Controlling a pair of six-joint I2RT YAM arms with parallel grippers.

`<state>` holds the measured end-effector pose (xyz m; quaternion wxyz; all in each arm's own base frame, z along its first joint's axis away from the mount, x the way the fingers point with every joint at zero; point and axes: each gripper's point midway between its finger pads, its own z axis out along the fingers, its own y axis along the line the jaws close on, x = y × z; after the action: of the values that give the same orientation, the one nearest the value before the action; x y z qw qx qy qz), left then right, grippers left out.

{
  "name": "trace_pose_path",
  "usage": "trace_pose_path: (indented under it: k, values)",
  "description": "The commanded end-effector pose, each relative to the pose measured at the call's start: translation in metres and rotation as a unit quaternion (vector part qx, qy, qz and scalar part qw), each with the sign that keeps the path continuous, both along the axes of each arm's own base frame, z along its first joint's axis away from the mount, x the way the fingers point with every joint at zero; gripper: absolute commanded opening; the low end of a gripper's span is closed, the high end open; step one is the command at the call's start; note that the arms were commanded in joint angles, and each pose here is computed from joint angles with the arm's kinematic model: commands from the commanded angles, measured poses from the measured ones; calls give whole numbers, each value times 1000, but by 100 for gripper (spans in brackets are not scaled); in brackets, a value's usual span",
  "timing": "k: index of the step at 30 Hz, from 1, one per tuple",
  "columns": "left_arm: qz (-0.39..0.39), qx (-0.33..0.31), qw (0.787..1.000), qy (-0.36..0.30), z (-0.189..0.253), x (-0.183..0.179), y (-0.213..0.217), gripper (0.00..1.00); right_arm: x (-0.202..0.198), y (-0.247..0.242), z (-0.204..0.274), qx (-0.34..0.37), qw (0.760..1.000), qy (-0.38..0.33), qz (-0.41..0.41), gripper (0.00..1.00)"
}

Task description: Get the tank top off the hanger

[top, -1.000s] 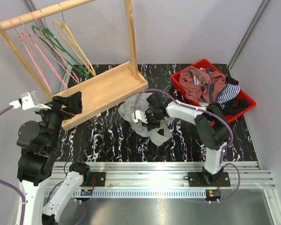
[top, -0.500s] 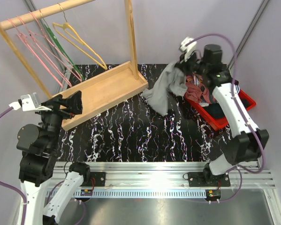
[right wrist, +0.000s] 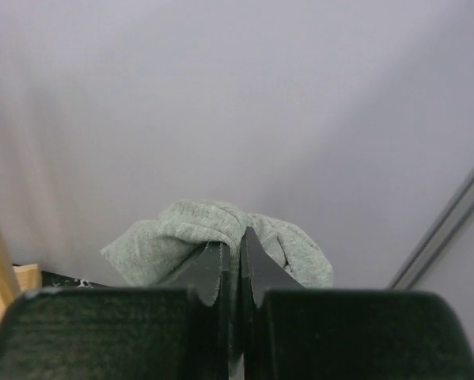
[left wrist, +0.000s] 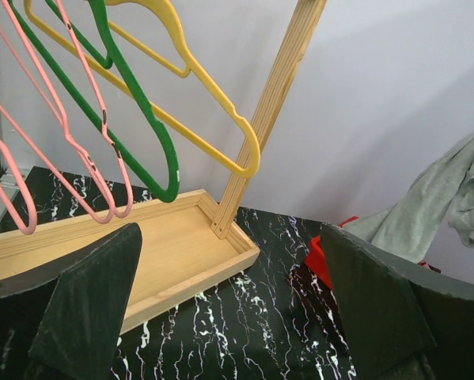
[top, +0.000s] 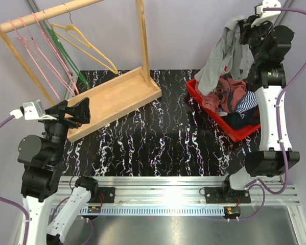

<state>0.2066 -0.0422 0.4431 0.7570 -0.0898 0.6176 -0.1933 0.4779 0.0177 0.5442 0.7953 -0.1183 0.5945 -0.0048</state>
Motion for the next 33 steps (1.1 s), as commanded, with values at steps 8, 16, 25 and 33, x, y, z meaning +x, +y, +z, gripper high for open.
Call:
trace_pose_path:
  k: [8, 16, 25, 33]
  values:
    - [-11, 11, 999, -29, 17, 2, -5, 99, 21, -72, -24, 20, 995, 12, -95, 0]
    - [-14, 12, 1000, -25, 16, 3, -6, 99, 48, -111, -112, 18, 984, 113, -136, 0]
    - [-15, 10, 1000, -21, 16, 3, -6, 99, 49, -65, -249, 31, 959, 280, -1, 0]
    - [-27, 11, 1000, -10, 11, 8, -12, 99, 23, -50, -378, 15, 902, 428, 52, 1]
